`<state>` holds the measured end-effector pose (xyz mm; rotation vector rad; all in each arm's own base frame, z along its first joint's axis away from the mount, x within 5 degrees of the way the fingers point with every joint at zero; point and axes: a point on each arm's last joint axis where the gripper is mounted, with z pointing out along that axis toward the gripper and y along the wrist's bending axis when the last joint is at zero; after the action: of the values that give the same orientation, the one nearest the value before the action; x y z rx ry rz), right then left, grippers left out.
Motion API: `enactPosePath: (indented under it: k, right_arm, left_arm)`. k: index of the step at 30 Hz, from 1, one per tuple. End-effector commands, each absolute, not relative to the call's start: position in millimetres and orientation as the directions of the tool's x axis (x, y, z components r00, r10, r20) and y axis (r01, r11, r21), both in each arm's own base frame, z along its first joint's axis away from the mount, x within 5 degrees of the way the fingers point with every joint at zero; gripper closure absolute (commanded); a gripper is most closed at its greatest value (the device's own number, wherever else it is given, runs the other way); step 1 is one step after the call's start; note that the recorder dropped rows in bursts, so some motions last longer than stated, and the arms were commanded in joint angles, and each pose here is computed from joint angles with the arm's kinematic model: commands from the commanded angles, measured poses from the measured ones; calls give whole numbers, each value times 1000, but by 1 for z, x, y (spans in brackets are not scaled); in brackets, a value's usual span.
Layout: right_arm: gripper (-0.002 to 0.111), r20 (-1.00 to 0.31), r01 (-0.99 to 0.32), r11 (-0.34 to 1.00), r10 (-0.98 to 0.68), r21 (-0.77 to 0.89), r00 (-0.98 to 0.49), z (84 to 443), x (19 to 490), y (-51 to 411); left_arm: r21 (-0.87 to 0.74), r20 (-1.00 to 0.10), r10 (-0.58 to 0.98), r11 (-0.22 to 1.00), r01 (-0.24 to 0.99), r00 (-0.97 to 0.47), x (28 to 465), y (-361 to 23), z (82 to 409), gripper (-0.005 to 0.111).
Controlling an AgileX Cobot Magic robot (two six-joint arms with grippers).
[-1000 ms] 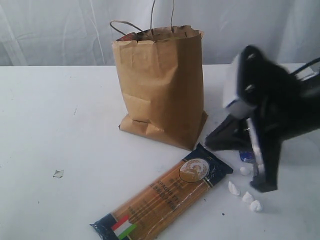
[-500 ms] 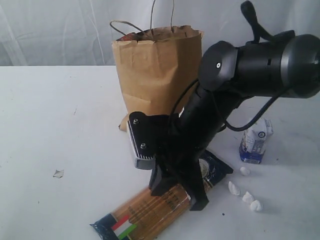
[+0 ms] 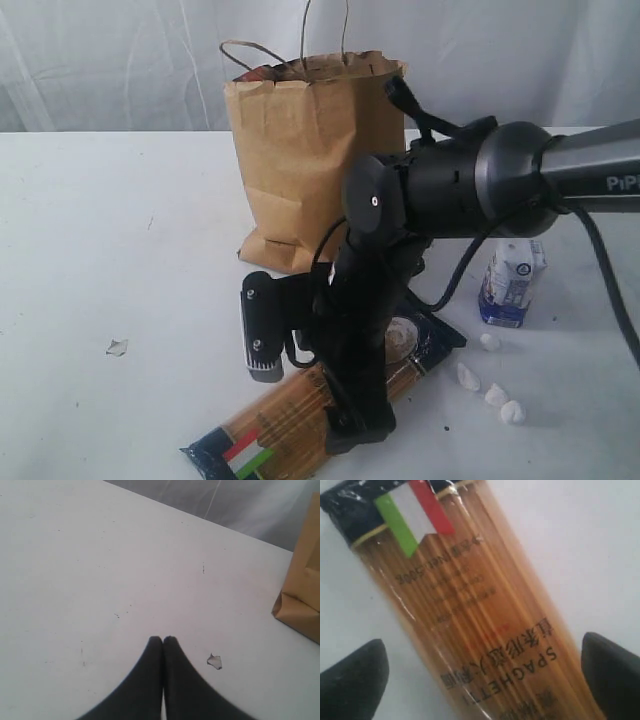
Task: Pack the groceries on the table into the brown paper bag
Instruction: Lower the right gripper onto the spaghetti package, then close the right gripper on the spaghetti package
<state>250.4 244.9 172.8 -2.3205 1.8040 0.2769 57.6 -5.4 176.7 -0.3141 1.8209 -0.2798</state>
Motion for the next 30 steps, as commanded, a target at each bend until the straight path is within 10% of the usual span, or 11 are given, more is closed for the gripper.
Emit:
enactPosePath:
  k: [1,14,23,30]
  right_arm:
    - [11,-236,-959,-272,-930,-76,282,170,255,245]
    - [17,-209,-962,-271,-940,-20,270,144,258,247]
    - [103,-171,-983,-185,-969,6,181,143,258,243]
    - [108,-183,-986,155,-969,54,-163,166,253,240]
  left_arm:
    - [-355,-894,-355,933,-50,-273,58,-7,175,107]
    - [-355,-894,-355,933,-50,-273,58,-7,175,107]
    - [-355,-894,-355,933,-50,-273,58,-7,175,107]
    - [-355,-894,-355,933,-50,-273,58,-7,175,107]
